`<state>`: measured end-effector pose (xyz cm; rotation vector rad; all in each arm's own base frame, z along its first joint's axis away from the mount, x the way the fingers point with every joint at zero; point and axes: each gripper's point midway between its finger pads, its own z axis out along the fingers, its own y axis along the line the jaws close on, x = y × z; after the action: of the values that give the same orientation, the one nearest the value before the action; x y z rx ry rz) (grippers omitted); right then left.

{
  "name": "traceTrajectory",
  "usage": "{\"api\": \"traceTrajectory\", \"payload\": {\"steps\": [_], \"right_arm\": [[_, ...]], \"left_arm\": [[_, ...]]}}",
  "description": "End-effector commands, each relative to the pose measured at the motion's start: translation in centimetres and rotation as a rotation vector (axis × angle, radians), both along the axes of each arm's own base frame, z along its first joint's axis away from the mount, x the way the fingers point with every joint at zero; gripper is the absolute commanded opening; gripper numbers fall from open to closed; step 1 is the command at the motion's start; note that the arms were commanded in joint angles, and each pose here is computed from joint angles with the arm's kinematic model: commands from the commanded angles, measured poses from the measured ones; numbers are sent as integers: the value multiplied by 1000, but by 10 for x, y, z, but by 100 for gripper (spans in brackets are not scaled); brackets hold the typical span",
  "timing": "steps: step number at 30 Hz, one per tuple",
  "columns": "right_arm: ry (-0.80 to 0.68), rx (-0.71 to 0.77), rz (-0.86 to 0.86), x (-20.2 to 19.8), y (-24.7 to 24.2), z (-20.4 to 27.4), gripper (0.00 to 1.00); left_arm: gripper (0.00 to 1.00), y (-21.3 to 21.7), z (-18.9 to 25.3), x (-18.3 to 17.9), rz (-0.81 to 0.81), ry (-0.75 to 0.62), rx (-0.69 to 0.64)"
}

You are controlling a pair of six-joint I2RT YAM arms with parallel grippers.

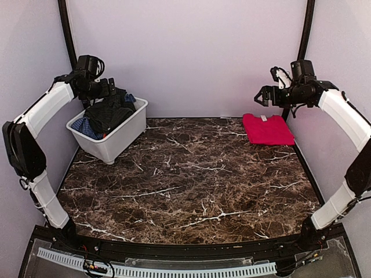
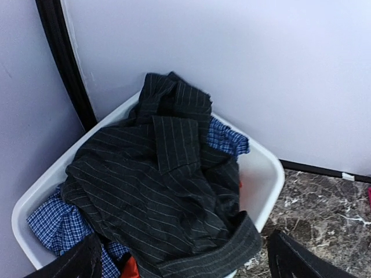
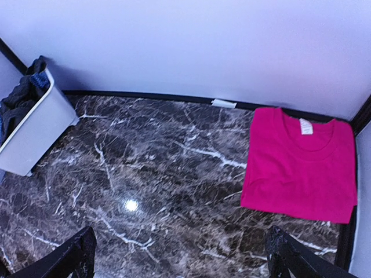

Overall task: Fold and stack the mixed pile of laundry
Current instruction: Pick up the crumpled shirt from the bin.

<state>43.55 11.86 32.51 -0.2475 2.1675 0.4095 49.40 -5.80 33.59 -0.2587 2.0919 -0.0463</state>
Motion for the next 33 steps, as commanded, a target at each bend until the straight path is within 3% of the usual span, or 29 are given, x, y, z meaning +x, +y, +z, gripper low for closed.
{"api": "traceTrajectory", "payload": {"steps": [1, 11, 12, 13, 14, 15, 16, 17, 19, 26, 33], "right_arm": [[-31, 126, 97, -35, 20, 12, 99], [104, 140, 122, -61, 27, -47, 98], [110, 146, 129, -62, 29, -50, 98], [115, 149, 134, -63, 31, -52, 99], [118, 150, 140, -64, 33, -54, 98], [120, 150, 144, -65, 34, -55, 99], [122, 151, 146, -65, 35, -56, 99], [125, 151, 149, -65, 36, -58, 99], [127, 158, 156, -65, 39, -59, 99], [126, 177, 179, -66, 46, -62, 99], [127, 182, 191, -64, 49, -64, 99]], "left_arm": [[99, 4, -54, 22, 6, 148, 36], [96, 5, -133, 69, 74, 267, 43], [89, 8, -133, 69, 83, 265, 42], [71, 9, -130, 70, 88, 257, 39], [61, 11, -126, 71, 91, 245, 38], [39, 12, -117, 72, 92, 225, 43], [28, 13, -105, 75, 93, 197, 42], [10, 14, -92, 75, 86, 172, 43], [1, 14, -61, 76, 76, 113, 43], [0, -5, 94, 58, -46, -259, -70], [0, -62, 245, -9, -401, -622, -303]]}}
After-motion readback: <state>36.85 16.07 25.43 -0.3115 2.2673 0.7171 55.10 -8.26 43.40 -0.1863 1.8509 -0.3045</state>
